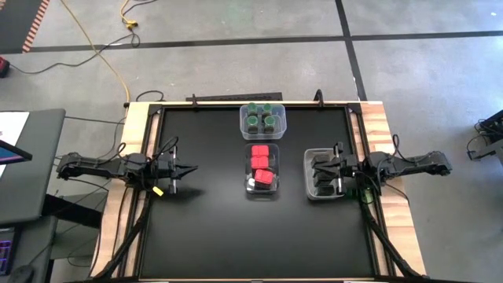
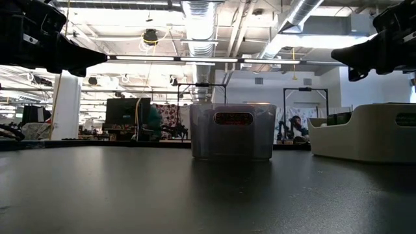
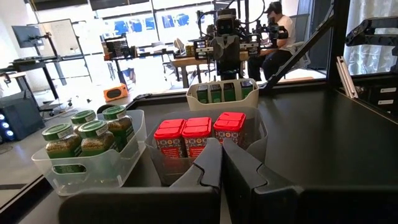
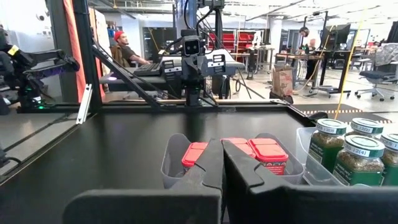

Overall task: Sort spices by type
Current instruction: Return to Home Position

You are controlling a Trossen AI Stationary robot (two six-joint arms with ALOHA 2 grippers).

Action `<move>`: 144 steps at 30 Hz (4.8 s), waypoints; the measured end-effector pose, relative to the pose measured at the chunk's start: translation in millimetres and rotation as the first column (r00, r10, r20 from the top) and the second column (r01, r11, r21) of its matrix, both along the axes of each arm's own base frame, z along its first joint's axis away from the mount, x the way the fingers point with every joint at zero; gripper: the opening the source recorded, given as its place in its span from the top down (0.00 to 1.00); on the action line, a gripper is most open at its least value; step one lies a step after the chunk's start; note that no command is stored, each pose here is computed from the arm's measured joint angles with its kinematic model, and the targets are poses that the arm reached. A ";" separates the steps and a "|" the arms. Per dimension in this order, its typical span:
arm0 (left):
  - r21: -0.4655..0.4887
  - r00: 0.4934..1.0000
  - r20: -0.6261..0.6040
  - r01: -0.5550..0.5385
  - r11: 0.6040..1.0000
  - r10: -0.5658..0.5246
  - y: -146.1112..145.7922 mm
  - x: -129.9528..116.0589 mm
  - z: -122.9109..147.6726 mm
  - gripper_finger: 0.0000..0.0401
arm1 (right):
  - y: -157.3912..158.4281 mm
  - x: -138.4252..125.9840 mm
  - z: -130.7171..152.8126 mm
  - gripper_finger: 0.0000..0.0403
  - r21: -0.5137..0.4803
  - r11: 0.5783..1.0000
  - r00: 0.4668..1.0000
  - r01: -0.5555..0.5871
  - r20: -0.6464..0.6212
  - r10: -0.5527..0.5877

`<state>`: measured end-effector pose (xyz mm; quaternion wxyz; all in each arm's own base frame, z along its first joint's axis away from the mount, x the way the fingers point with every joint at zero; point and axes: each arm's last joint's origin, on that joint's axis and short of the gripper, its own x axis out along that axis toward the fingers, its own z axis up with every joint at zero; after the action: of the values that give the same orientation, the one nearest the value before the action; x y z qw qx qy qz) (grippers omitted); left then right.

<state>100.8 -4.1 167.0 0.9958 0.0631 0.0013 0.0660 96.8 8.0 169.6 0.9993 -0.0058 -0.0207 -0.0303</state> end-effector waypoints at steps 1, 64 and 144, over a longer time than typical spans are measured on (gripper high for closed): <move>0.000 1.000 0.000 0.000 1.000 0.000 0.0 0.0 0.0 1.00 | 0.0 0.0 0.0 0.94 0.000 1.000 1.000 0.000 0.000 0.000; 0.000 1.000 0.000 0.000 1.000 0.000 0.0 0.0 0.0 1.00 | 0.0 0.0 0.0 0.91 0.001 1.000 1.000 -0.001 0.000 0.001; -0.003 0.938 -0.027 0.347 0.938 -0.346 -15.5 -1.3 -2.7 1.00 | 0.0 0.0 0.4 0.91 0.002 1.000 1.000 -0.001 0.004 0.001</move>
<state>99.4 -19.6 164.3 0.9917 0.0642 0.0039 -0.1112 96.7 8.1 170.0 0.9993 -0.0049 -0.0226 -0.0299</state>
